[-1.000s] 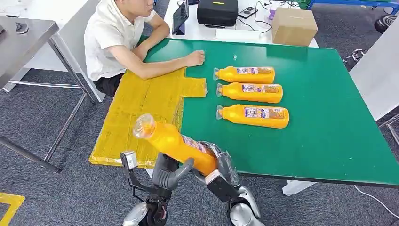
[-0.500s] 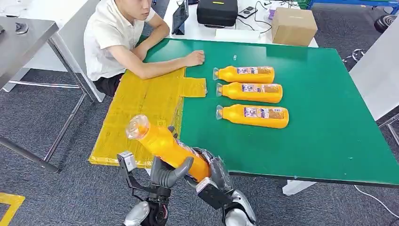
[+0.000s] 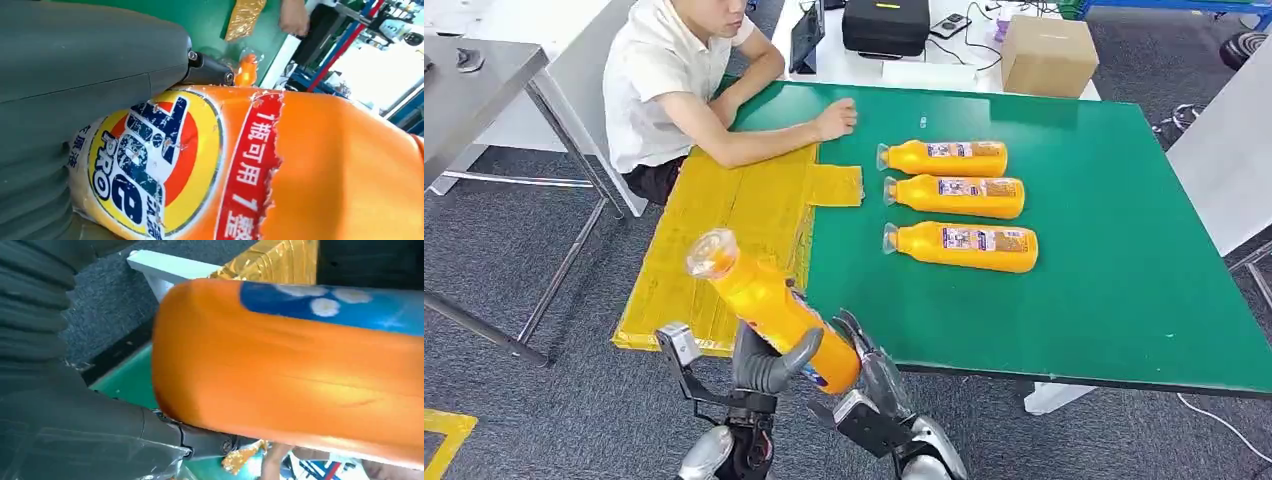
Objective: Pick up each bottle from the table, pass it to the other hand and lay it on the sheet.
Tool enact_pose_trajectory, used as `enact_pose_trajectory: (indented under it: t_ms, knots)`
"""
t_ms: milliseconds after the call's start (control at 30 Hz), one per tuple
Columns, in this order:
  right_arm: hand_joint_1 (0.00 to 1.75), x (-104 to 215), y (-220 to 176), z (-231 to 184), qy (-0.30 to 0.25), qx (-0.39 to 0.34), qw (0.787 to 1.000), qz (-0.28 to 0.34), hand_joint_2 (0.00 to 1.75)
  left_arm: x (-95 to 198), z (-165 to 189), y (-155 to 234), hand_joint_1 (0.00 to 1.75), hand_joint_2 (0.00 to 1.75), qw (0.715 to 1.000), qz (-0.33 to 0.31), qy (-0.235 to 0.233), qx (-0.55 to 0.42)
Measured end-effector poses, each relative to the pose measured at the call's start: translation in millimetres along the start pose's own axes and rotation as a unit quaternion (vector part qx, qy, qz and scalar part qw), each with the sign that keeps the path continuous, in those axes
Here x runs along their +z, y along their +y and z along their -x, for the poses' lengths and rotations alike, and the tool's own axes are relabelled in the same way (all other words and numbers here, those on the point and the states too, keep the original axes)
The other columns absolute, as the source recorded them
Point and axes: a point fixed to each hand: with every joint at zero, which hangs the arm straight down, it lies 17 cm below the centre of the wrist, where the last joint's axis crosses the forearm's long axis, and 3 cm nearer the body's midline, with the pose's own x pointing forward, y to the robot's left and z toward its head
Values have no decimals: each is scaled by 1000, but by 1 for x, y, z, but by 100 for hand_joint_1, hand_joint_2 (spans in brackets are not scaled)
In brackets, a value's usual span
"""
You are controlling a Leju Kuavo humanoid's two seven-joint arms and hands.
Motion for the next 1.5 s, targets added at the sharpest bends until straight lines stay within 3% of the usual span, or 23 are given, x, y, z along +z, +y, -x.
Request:
enact_pose_trajectory:
  t_ms: [400,467,500,533,567,600,633,833,933,1167,1300,1433,1500]
  knots:
    - [0,19,-13,3,-1,38,998,54,0,-7,-21,16,72,175,995,-32,-47,-76]
    - [0,20,-15,3,-1,40,998,57,0,-7,-23,17,134,175,995,-35,-50,-81]
    - [0,21,-17,3,-3,44,997,63,0,-8,-25,19,140,175,993,-41,-56,-94]
    - [0,22,-27,0,-11,62,994,89,0,-9,-33,25,162,175,984,-59,-80,-151]
    - [0,23,-38,-3,-17,80,990,115,0,-10,-41,28,173,175,970,-71,-103,-206]
    - [0,25,-48,-10,-30,99,985,137,0,-13,-48,28,168,175,956,-77,-125,-255]
    - [0,25,-60,-19,-46,122,978,162,175,-15,-52,28,175,175,942,-78,-140,-295]
    - [0,30,-187,-58,-57,167,915,363,175,-36,-62,23,175,175,870,-49,-180,-457]
    - [0,48,-222,-55,-38,148,892,425,175,-47,-73,33,175,175,823,-53,-190,-533]
    - [0,57,-228,-46,-20,110,885,451,175,-84,-83,73,175,175,717,-73,-152,-677]
    - [0,57,-226,-43,-17,106,886,451,175,-92,-85,86,175,175,706,-79,-140,-690]
    - [0,54,-223,-40,-15,92,888,450,175,-103,-75,100,175,175,689,-68,-97,-715]
    - [0,52,-219,-39,-15,84,891,447,175,-111,-70,108,112,175,672,-59,-72,-735]
